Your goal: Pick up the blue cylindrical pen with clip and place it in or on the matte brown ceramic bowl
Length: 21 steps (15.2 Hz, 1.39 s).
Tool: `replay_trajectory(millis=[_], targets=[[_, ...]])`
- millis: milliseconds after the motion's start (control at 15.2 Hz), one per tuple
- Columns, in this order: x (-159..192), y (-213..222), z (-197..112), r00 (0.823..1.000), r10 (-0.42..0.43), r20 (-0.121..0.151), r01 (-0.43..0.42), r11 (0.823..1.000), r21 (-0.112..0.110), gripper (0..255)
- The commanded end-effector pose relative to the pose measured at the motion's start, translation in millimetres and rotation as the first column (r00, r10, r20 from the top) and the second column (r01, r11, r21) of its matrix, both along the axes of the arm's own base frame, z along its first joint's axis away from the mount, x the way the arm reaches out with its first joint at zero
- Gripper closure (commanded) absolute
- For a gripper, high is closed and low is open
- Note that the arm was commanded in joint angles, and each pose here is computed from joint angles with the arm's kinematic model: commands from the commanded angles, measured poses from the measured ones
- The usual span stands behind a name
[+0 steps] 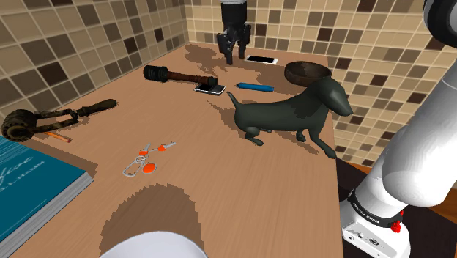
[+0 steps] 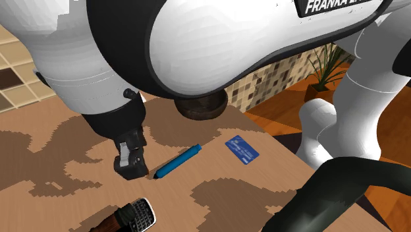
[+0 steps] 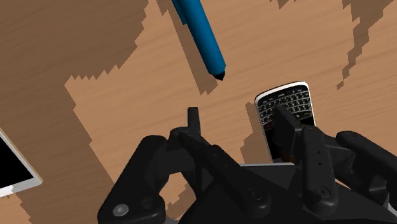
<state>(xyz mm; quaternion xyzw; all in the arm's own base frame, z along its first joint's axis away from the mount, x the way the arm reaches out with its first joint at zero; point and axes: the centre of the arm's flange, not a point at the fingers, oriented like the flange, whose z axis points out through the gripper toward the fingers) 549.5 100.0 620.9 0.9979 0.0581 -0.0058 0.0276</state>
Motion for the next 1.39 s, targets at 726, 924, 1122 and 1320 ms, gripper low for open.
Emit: replay_trajectory(millis=[726, 924, 1122, 1320], targets=[[-20.5, -5.9, -17.9, 0.992, 0.128, 0.007, -0.128, 0.992, -0.007, 0], [-49.2, -19.8, -45.0, 0.948, 0.317, 0.016, -0.316, 0.948, -0.019, 0], [-61.5, -28.8, -63.2, 0.915, 0.403, 0.02, -0.402, 0.915, -0.025, 0], [-60.8, -29.9, -79.0, 0.915, 0.403, 0.02, -0.402, 0.915, -0.025, 0]])
